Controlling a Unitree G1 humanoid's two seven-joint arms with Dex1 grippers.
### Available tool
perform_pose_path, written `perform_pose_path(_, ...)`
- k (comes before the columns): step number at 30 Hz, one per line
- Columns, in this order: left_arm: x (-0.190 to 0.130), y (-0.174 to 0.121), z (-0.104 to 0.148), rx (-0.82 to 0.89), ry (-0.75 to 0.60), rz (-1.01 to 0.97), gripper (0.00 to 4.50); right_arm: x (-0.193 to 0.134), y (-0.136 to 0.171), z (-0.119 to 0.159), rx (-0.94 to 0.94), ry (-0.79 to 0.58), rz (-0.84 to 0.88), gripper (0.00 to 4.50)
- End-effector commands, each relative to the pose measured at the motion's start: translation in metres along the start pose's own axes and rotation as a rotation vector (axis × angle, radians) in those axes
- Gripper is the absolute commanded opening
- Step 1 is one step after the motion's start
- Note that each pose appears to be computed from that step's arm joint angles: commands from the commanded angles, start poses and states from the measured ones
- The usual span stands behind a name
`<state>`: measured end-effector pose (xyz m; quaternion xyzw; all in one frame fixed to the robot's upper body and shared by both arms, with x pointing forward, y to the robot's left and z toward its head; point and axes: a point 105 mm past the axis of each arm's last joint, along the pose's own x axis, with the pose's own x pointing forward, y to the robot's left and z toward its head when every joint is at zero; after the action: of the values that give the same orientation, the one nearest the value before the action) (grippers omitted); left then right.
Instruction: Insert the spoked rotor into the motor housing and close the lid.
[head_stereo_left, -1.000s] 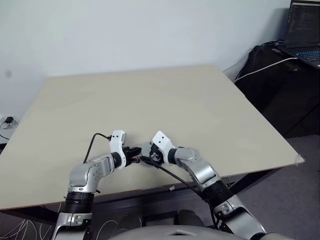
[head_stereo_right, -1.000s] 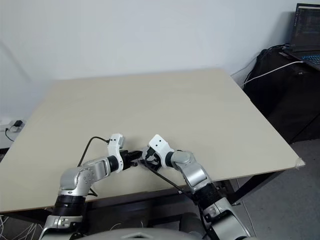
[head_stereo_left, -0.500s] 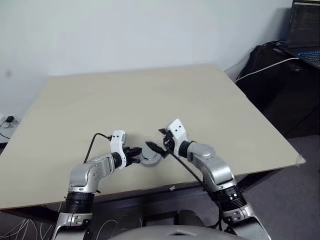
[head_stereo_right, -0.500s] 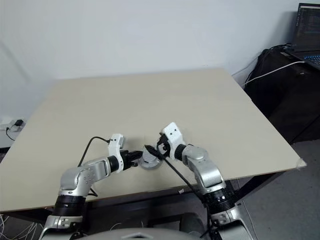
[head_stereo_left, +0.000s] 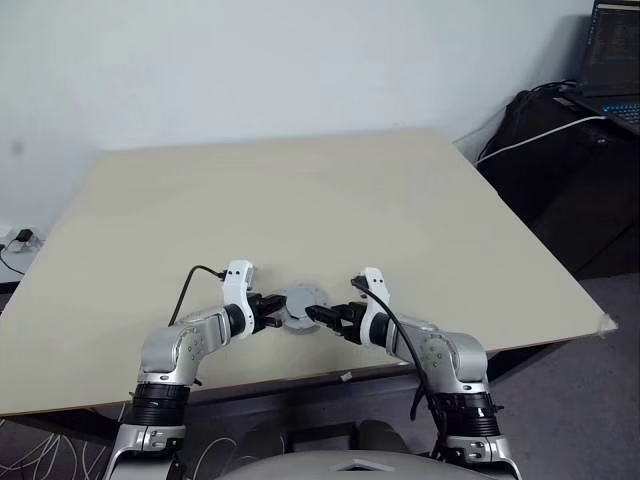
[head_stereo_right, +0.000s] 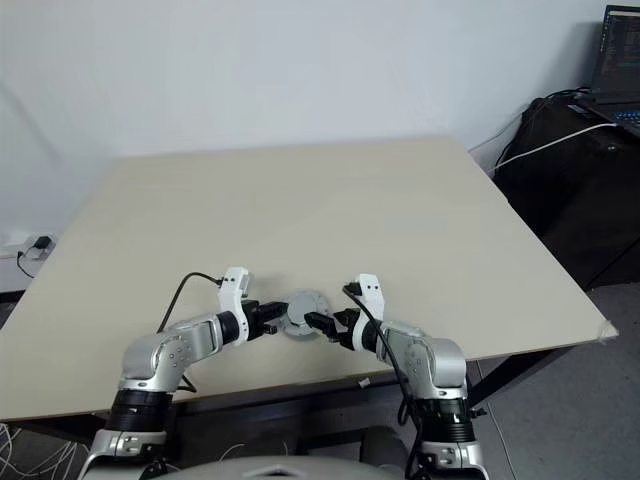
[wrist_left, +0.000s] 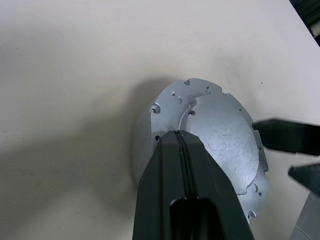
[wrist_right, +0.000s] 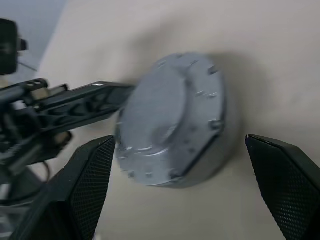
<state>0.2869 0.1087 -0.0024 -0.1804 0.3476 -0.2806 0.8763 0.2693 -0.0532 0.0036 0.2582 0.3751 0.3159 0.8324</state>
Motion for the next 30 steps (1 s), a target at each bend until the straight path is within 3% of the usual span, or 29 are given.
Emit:
perform_pose_path(1,0.005,-0.009,-0.018,-0.008,0.070,-0.040,0.00,0.002,0.005,0.013,0.016,-0.033,0.018,4.47)
perform_pose_path(10,0.005,-0.010,-0.016,-0.004,0.061,-0.045,0.00,0.014,0.004,0.015,0.118,-0.046,0.019,4.47)
perform_pose_path(17,0.005,-0.010,-0.016,-0.001,0.061,-0.047,0.00,0.020,0.022,0.009,0.192,-0.012,0.128,4.47)
perform_pose_path(24,0.005,-0.010,-0.015,0.003,0.062,-0.047,0.00,0.015,0.046,0.007,0.347,0.026,0.353,4.47)
perform_pose_path(30,0.003,-0.009,-0.015,0.002,0.058,-0.046,0.00,0.019,0.046,0.007,0.431,0.017,0.357,4.47)
